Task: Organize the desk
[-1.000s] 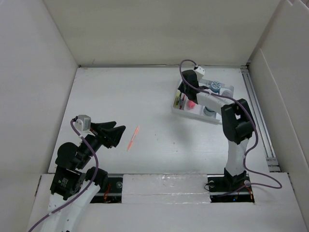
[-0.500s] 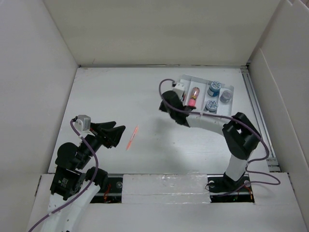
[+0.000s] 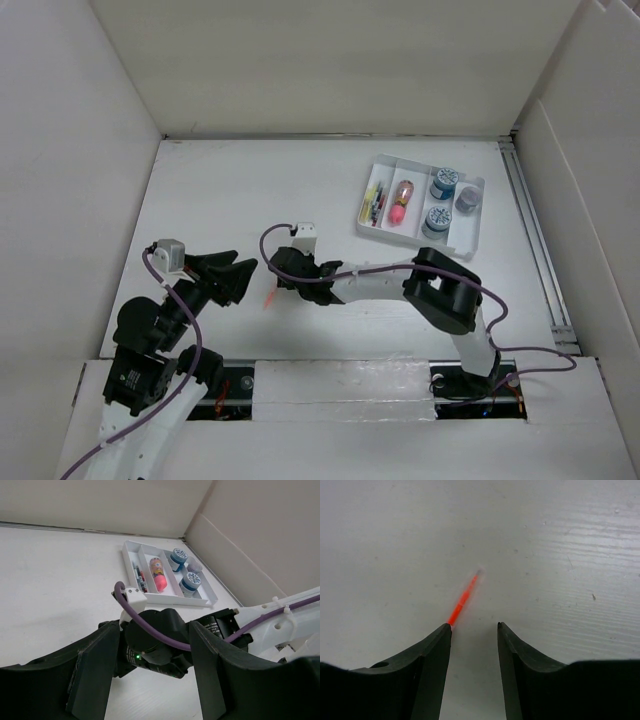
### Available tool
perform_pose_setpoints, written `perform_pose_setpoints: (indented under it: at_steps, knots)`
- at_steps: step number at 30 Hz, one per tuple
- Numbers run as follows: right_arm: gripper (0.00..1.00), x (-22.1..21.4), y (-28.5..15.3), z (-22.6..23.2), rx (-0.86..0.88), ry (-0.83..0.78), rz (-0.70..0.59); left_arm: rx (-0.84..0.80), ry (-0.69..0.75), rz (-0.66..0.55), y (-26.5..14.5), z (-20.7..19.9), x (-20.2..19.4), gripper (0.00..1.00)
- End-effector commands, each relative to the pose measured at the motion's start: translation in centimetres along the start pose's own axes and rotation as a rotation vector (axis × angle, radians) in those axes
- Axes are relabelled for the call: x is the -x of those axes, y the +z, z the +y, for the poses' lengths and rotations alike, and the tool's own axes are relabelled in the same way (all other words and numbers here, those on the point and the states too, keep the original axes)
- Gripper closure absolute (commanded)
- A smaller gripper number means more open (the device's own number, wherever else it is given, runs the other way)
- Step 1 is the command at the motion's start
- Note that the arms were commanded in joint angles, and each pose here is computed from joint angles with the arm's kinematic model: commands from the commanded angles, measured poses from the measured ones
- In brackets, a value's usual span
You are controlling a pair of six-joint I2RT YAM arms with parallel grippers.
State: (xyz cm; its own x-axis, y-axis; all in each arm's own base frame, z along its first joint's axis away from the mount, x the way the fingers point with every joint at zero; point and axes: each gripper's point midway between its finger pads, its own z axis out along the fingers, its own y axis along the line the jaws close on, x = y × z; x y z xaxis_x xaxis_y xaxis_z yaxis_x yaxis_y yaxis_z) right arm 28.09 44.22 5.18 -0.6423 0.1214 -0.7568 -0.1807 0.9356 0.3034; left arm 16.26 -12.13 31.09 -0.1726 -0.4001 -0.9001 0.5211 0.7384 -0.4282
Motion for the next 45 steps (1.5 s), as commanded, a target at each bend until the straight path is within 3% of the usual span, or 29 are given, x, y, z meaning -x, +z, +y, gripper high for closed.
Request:
perform_pose_setpoints:
  at_steps: [1, 9, 15, 21, 22, 32, 39, 45]
  knots:
    - [0.52, 0.2, -0.2, 0.8, -0.017, 0.016, -0.009, -0.026, 0.006, -0.030, 0.0, -0.5, 0.6, 0.46]
    - [0.53, -1.1, -0.7, 2.3, -0.003, -0.027, -0.017, -0.032, 0.009, -0.024, 0.1, -0.5, 0.4, 0.46]
    - [0.62, 0.1, -1.9, 1.8, -0.035, -0.018, -0.056, -0.040, 0.012, -0.026, 0.0, -0.7, 0.5, 0.46]
    - [0.54, -0.3, -1.1, 2.3, -0.041, -0.040, -0.045, -0.042, 0.012, -0.023, 0.1, -0.7, 0.5, 0.46]
    - [0.49, -0.1, -0.8, 2.6, -0.043, -0.040, -0.047, -0.039, 0.011, -0.021, 0.2, -0.7, 0.5, 0.46]
    - [0.50, -1.0, 0.2, 3.3, -0.019, -0.050, -0.042, -0.045, 0.012, -0.015, 0.2, -0.7, 0.3, 0.46]
    - [0.59, -2.5, 2.1, 1.3, -0.118, -0.074, -0.027, -0.044, 0.012, -0.017, 0.2, -0.7, 0.4, 0.46]
    - [0.77, -3.1, 2.0, -0.4, -0.141, -0.042, -0.016, -0.044, 0.013, -0.019, 0.1, -0.7, 0.4, 0.46]
